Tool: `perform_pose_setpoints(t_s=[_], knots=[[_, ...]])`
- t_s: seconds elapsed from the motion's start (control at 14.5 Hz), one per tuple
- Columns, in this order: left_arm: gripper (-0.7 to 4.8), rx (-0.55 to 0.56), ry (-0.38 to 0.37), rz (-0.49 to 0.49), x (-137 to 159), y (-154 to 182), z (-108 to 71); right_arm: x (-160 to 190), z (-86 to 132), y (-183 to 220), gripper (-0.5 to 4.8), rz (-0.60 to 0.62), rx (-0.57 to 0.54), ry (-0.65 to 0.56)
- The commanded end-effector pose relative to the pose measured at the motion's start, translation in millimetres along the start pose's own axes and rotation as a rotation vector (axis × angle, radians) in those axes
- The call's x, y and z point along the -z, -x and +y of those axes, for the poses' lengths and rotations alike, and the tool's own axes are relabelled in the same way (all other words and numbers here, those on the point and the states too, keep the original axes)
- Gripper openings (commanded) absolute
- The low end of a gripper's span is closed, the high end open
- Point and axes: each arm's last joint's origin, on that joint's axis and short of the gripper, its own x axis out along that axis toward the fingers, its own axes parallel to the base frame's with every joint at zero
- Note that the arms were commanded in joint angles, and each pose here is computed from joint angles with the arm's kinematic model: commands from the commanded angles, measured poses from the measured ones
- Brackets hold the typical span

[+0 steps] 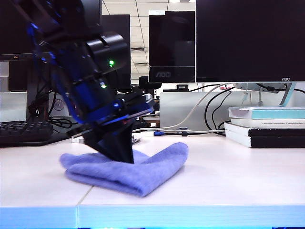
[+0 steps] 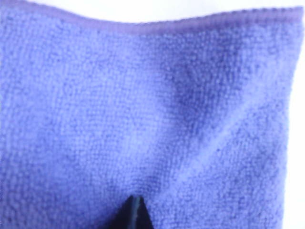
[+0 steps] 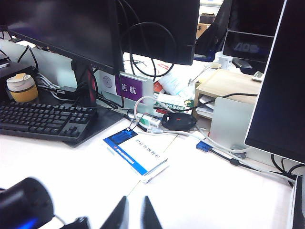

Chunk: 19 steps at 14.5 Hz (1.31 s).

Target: Wipe the table from front to back using the rag.

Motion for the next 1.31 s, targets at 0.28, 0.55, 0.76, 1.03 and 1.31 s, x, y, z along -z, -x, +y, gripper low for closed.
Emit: perform_pose_setpoints(t_s=[0.28,0.55,0.76,1.03,1.31], knots=[[-0.06,-0.018,0.038,0.164,51.0,5.6,-2.4,-2.6,0.2,1.1,0.45,-0.017,-0.001,0.002],[-0.06,-0.011,0.034,0.099,44.6,5.1,-2.9,-2.6,0.2,1.1,0.45,-0.017,-0.001,0.002],[-0.06,-0.030,0.027,0.034,38.3,4.9,-2.3,-2.6,0.2,1.1,0.45,-0.017,-0.001,0.002],[-0.06,-0.049,0.017,-0.034,31.9,5.1,-1.4,-2.6,0.2,1.1,0.45,-0.017,-0.001,0.002],[-0.05,-0.090,0.036,-0.134,22.1,7.5,5.5,-2.6,0.2,1.1,0.45,-0.017,-0.001,0.002]])
